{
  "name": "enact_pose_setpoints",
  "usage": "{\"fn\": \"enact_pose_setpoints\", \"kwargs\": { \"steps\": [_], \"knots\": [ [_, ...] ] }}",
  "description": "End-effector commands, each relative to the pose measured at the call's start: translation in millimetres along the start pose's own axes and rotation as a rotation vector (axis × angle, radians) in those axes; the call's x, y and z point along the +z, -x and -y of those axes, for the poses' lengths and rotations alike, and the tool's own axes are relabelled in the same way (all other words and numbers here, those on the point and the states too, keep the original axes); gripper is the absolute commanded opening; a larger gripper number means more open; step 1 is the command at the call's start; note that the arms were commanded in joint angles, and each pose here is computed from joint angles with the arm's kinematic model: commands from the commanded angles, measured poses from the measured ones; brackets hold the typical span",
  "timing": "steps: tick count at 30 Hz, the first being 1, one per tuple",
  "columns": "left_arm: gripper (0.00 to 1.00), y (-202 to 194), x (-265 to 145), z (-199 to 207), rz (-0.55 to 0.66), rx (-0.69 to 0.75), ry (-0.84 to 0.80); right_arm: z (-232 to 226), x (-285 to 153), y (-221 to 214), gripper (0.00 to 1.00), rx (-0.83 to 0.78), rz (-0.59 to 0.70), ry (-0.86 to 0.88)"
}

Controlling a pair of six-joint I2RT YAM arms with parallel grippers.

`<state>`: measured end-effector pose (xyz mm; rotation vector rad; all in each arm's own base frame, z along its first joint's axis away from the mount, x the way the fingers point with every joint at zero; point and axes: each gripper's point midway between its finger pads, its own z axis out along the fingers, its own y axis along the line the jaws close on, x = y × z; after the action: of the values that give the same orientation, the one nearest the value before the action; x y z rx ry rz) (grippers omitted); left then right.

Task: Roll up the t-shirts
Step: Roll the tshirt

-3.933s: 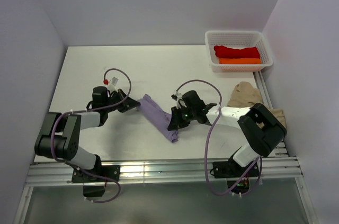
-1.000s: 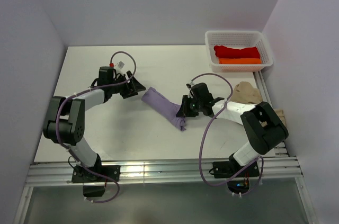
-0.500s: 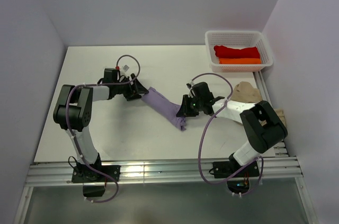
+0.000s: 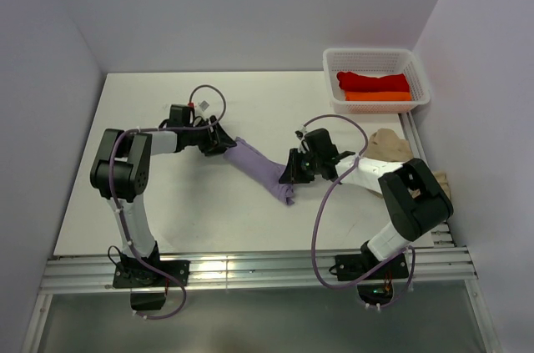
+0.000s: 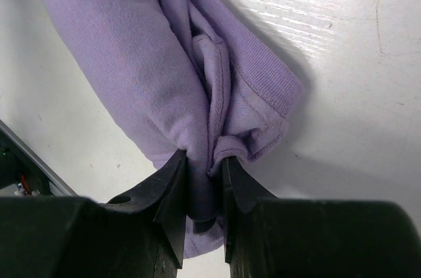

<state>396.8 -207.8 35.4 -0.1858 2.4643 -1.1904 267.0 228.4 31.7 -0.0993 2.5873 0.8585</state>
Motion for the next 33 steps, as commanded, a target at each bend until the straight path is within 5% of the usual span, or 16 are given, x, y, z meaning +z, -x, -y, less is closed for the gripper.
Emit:
{"fn": "enact_pose_setpoints", "kwargs": {
  "steps": [1,12,15,27,33],
  "knots": [
    [0.54,-52,9,-54,-0.123,-0.074,0.184,27,0,-9,0.0,0.009,-0.036,-0.107],
    [0.18,-67,33,-20,-0.151,-0.016,0.113,29,-1,-2,0.0,0.01,-0.027,-0.127],
    [0.0,-68,30,-15,-0.12,-0.002,0.127,30,-3,1,0.0,0.015,-0.02,-0.144],
    [0.0,-15,-36,48,0.206,0.064,0.134,23,-26,35,0.0,0.012,0.062,-0.188],
    [0.0,-14,-57,74,0.254,0.066,0.127,11,-40,54,0.0,-0.025,0.08,-0.182]
  ]
}}
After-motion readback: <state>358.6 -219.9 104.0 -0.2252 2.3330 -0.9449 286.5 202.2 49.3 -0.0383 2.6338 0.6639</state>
